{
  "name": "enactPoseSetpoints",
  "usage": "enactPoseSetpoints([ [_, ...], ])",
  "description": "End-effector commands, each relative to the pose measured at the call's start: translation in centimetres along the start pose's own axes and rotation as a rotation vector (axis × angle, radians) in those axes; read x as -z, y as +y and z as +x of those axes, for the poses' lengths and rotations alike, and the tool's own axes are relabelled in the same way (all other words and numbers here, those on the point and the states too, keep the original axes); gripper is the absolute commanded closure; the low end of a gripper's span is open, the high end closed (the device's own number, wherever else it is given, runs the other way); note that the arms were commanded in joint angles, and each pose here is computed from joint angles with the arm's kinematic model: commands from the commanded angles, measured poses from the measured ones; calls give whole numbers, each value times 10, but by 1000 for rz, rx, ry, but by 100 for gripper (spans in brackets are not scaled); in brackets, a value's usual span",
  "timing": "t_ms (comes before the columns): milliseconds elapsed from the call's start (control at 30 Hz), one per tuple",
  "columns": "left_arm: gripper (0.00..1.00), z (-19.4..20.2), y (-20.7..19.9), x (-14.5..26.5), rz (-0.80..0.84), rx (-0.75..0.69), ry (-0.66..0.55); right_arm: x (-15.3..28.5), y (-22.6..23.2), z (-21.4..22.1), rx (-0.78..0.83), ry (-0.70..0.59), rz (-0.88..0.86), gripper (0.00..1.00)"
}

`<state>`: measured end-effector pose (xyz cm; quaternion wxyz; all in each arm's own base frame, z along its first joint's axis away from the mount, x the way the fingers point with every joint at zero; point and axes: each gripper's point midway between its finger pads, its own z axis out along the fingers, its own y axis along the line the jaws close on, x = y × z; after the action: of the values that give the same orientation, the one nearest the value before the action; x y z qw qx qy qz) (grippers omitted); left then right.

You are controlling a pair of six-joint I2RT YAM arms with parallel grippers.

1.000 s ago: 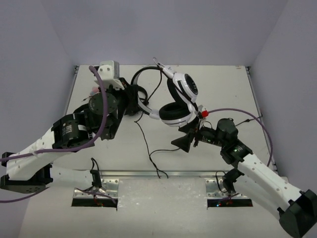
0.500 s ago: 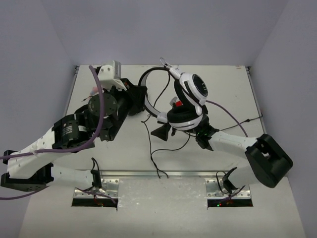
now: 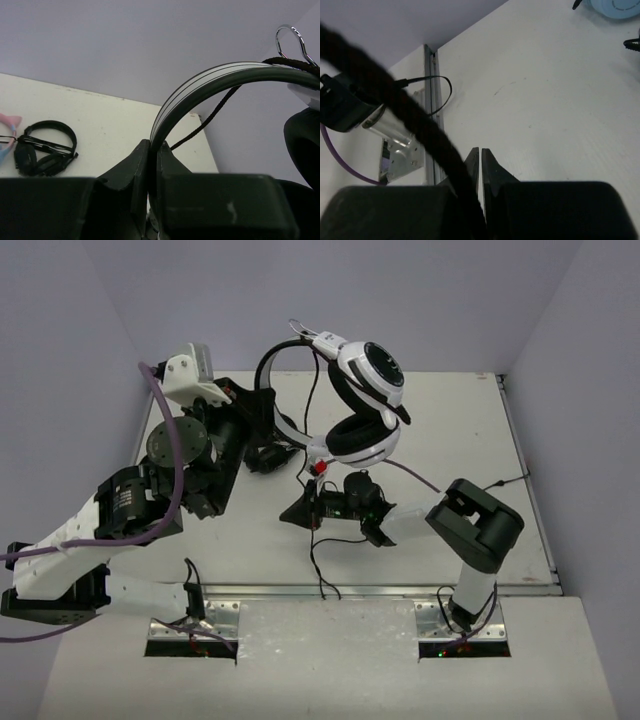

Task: Wrap the headphones

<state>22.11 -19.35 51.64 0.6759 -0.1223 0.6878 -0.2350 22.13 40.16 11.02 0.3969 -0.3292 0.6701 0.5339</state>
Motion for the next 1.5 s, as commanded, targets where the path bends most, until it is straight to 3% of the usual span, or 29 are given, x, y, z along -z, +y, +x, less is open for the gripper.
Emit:
enactPoseSetpoints([
  [0, 100, -54, 17, 6, -105, 149, -148, 13, 8, -24, 4, -141, -1, 99],
  [100, 100, -69, 50, 11, -301, 186, -255, 42, 20, -24, -13, -224, 11, 99],
  [167, 100, -54, 64, 5, -354, 117, -276, 53, 37, -25, -20, -243, -12, 99],
  [233, 99, -67, 77, -2, -413, 102, -322, 57, 52, -4, 7, -184, -8, 99],
  [300, 100, -64, 72, -20, -427, 146, -350, 59, 76, -13, 84, -184, -11, 99],
  [333, 100, -62, 79, -31, -446, 73, -342, 55, 80, 12, 121, -78, 29, 99],
  [500, 99, -63, 78, -65, -517, 8, -384, 59, 115, 12, 238, -17, 71, 99],
  [633, 100, -40, 90, -100, -566, -118, -336, 66, 147, 10, 330, 56, 66, 99],
  [700, 100, -27, 96, -113, -586, -165, -318, 68, 155, -9, 363, 35, 89, 99],
  [933, 100, 25, 161, -146, -641, -260, -214, 91, 178, -54, 492, 54, 134, 99],
  [1100, 100, 75, 175, -148, -524, -276, -166, 103, 178, -96, 595, 55, 219, 99],
  [1167, 100, 112, 184, -149, -460, -367, -89, 107, 183, -118, 620, 30, 238, 99],
  [1300, 100, 174, 169, -149, -194, -452, 17, 119, 164, -150, 766, 81, 384, 99],
  [1400, 100, 199, 135, -132, 60, -519, 58, 138, 135, -183, 775, 89, 510, 99],
  [1467, 100, 200, 121, -118, 156, -477, 95, 151, 116, -197, 754, 84, 563, 99],
])
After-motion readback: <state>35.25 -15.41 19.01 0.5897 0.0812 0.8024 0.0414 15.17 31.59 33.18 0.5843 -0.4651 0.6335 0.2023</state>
